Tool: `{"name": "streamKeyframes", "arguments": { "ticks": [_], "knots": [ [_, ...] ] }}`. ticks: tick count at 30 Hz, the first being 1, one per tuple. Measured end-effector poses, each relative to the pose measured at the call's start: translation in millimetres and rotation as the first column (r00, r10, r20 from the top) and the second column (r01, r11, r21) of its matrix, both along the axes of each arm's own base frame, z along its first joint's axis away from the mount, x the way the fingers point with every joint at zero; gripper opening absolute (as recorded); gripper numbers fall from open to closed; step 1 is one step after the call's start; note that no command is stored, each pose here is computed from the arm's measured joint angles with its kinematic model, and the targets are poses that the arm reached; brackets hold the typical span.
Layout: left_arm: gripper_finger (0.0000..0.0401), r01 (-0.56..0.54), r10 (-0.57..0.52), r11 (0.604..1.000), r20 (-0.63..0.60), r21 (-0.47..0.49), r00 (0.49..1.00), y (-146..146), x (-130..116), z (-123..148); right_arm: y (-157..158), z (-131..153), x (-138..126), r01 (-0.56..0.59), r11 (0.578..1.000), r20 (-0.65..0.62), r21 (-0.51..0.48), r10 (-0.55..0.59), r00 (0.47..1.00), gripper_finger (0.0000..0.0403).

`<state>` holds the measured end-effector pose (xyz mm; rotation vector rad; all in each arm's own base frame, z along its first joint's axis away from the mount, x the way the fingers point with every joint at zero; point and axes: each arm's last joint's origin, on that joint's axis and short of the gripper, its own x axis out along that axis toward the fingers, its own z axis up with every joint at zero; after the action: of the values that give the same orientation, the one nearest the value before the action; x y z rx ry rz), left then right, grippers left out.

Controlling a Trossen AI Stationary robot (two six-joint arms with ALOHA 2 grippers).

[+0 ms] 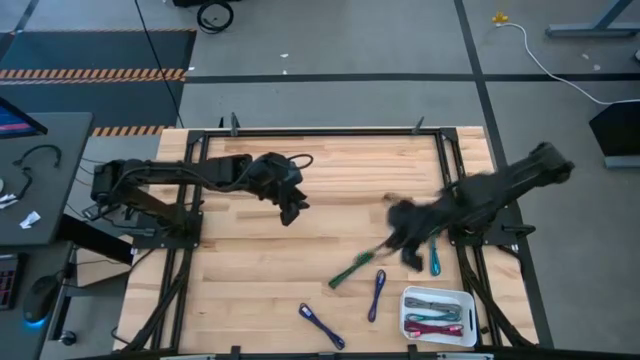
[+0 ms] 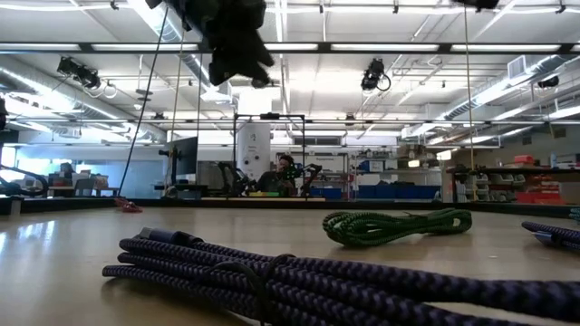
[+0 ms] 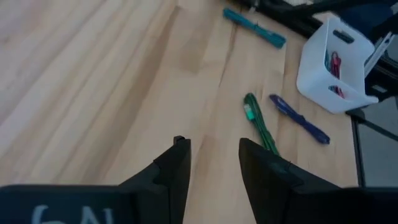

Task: Pick and place USB-C Cables
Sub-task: Put the green USB cable into the white bin

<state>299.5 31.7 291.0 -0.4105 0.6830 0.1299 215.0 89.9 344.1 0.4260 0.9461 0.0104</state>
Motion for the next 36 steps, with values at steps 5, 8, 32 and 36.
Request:
{"name": "streamKeyframes", "arguments": {
  "ticks": [5,8,32,36],
  "knots": [
    [0.0142,0.015,-0.018,0.997,-0.029,-0.071,0.999,-1.5,-18.6,9.9,21.7,-60.9,49.2,-0.170,0.974,-0.137,-0.152,0.150,0.979,0.0034],
    [0.0142,0.039,-0.041,0.996,-0.020,-0.079,0.999,-8.1,-29.1,19.0,25.2,-102.0,71.6,-0.275,0.942,-0.209,-0.193,0.234,0.949,0.0071],
    [0.0142,0.177,-0.177,0.984,-0.016,-0.017,0.984,-60.0,-57.3,36.4,15.3,-212.4,115.0,-0.507,0.826,-0.374,-0.245,0.402,0.836,0.0030],
    [0.0142,0.176,-0.176,0.984,-0.019,0.007,0.984,-60.3,-57.3,36.0,13.3,-189.2,107.0,-0.387,0.894,-0.426,-0.225,0.267,0.864,0.0029]
  ]
}}
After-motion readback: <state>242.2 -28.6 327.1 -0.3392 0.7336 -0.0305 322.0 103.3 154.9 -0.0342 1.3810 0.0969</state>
